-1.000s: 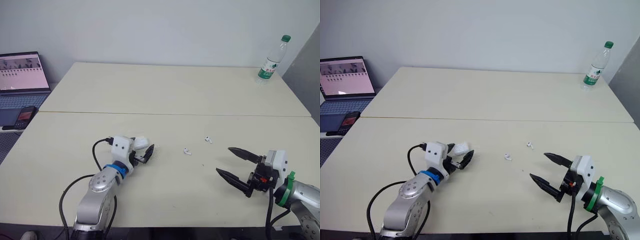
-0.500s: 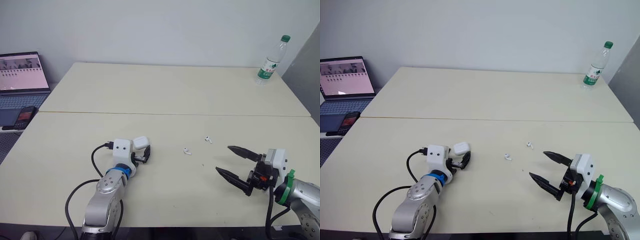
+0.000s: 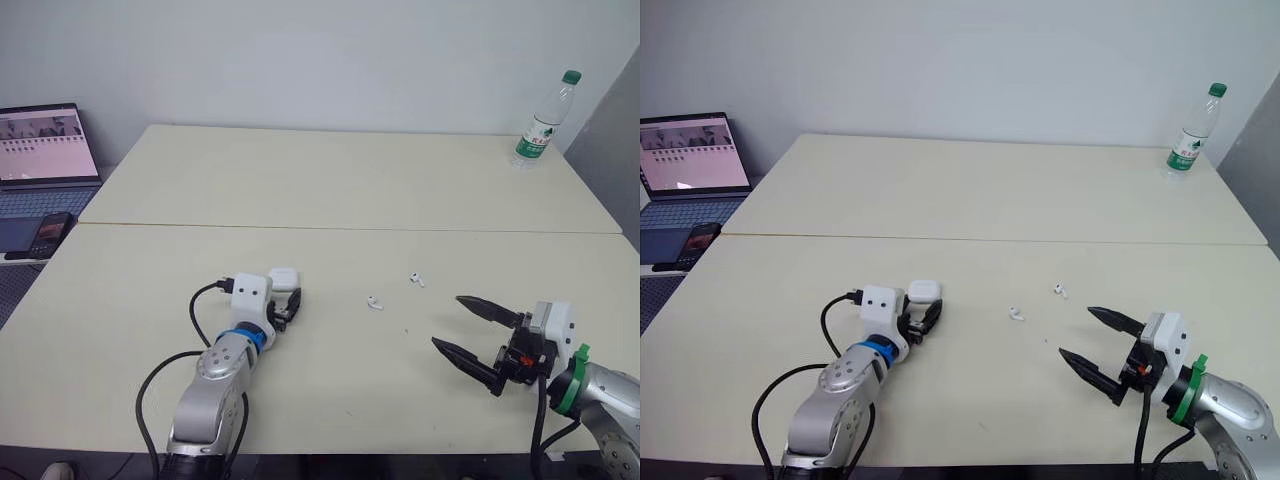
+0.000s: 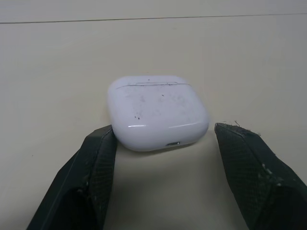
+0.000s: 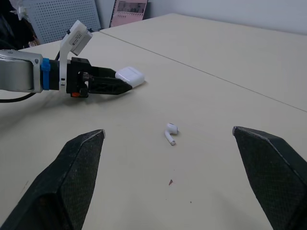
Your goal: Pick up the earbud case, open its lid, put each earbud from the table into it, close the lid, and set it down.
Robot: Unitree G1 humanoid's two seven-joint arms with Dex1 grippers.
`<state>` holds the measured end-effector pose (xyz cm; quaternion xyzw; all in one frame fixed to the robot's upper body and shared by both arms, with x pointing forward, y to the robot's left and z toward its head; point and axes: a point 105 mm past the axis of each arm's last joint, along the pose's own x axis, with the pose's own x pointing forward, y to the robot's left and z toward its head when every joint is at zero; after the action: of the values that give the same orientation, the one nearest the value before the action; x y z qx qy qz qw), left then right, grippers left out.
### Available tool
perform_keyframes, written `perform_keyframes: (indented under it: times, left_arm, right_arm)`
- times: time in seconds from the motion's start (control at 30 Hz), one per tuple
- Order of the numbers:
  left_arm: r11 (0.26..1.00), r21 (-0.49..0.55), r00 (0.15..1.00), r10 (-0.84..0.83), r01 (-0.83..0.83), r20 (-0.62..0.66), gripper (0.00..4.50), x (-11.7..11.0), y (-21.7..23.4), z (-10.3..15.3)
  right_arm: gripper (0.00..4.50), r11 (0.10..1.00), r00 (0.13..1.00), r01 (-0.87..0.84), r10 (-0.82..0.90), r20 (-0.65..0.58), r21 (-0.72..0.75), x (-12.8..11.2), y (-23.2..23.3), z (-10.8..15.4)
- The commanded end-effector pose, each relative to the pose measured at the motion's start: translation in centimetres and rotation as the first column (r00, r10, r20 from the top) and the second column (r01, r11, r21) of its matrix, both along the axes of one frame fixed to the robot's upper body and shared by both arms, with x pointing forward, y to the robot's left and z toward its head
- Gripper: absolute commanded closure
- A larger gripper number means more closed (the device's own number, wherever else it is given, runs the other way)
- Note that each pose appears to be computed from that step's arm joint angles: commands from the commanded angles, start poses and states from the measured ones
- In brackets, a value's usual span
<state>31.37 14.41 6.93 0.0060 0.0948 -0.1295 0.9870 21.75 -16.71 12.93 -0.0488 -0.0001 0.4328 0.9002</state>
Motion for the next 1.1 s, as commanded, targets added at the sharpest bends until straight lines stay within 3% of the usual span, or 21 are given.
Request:
perform_keyframes:
  times: [0.03, 0.3, 0.73, 0.93, 1.1]
  left_arm:
    - [1.0, -0.003, 0.997, -0.009, 0.01, 0.078, 1.18, 0.5, 0.0, 1.7]
    - [0.996, 0.001, 0.986, 0.083, -0.084, 0.142, 1.18, 1.5, 2.0, 3.0]
    - [0.999, -0.034, 0.99, 0.009, -0.005, 0.139, 1.18, 0.9, -0.2, 2.6]
    - [1.0, 0.016, 0.995, 0.008, -0.01, 0.104, 1.18, 1.1, -0.2, 1.8]
    - [0.997, 0.073, 0.997, 0.015, -0.021, 0.079, 0.04, 1.2, 0.0, 1.2]
  right_arm:
    - [0.0, 1.0, 0.998, -0.007, 0.007, 0.062, 0.004, -0.1, 0.2, 1.3]
    - [0.0, 1.0, 0.998, -0.004, 0.004, 0.064, 0.008, 0.0, 0.3, 1.4]
    - [0.0, 1.0, 0.998, -0.01, 0.009, 0.068, 0.013, -0.1, 0.4, 1.5]
    - [0.0, 1.0, 0.998, -0.01, 0.01, 0.065, 0.014, -0.1, 0.5, 1.4]
    - [0.0, 1.0, 0.998, -0.011, 0.01, 0.064, 0.015, -0.2, 0.5, 1.4]
